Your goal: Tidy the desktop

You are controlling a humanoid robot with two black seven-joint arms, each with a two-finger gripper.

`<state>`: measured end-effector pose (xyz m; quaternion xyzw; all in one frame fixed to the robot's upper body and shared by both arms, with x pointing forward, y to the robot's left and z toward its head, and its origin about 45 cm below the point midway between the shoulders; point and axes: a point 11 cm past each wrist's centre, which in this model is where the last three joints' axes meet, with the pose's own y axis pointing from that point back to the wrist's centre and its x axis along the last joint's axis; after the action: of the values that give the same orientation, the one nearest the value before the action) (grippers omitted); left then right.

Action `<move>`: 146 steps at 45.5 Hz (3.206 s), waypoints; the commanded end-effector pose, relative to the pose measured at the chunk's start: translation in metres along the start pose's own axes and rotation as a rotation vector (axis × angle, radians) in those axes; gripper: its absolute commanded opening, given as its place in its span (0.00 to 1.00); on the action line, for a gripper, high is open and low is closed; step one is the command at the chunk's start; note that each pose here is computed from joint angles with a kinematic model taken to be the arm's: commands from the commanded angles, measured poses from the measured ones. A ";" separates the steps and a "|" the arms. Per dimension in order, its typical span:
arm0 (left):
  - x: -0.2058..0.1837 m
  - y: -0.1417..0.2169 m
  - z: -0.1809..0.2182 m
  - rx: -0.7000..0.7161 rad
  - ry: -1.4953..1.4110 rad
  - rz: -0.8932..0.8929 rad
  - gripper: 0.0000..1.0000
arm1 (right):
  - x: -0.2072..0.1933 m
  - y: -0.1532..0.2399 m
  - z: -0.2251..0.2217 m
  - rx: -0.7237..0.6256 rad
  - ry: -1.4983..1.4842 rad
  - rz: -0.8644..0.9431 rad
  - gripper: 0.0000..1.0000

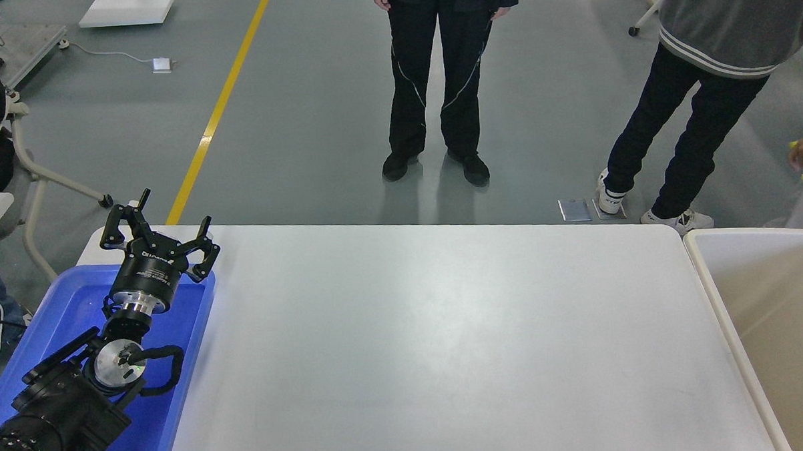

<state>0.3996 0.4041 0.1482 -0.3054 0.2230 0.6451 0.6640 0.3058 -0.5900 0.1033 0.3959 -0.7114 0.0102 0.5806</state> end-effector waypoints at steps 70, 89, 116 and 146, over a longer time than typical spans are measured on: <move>0.000 0.000 0.000 0.000 0.000 0.000 1.00 | 0.178 0.053 -0.231 0.532 -0.924 -0.031 1.00; 0.000 0.000 0.000 0.000 0.000 0.000 1.00 | 0.180 0.098 -0.274 0.769 -1.317 -0.277 1.00; 0.000 0.000 0.000 0.000 0.000 0.000 1.00 | 0.057 0.081 -0.203 0.859 -1.444 -0.355 1.00; 0.000 0.000 0.000 0.000 0.000 0.000 1.00 | -0.004 0.087 -0.184 0.815 -1.366 -0.417 1.00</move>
<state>0.3996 0.4041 0.1482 -0.3054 0.2230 0.6450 0.6640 0.4108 -0.4480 0.2085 0.6102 -0.7646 -0.0863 -0.1889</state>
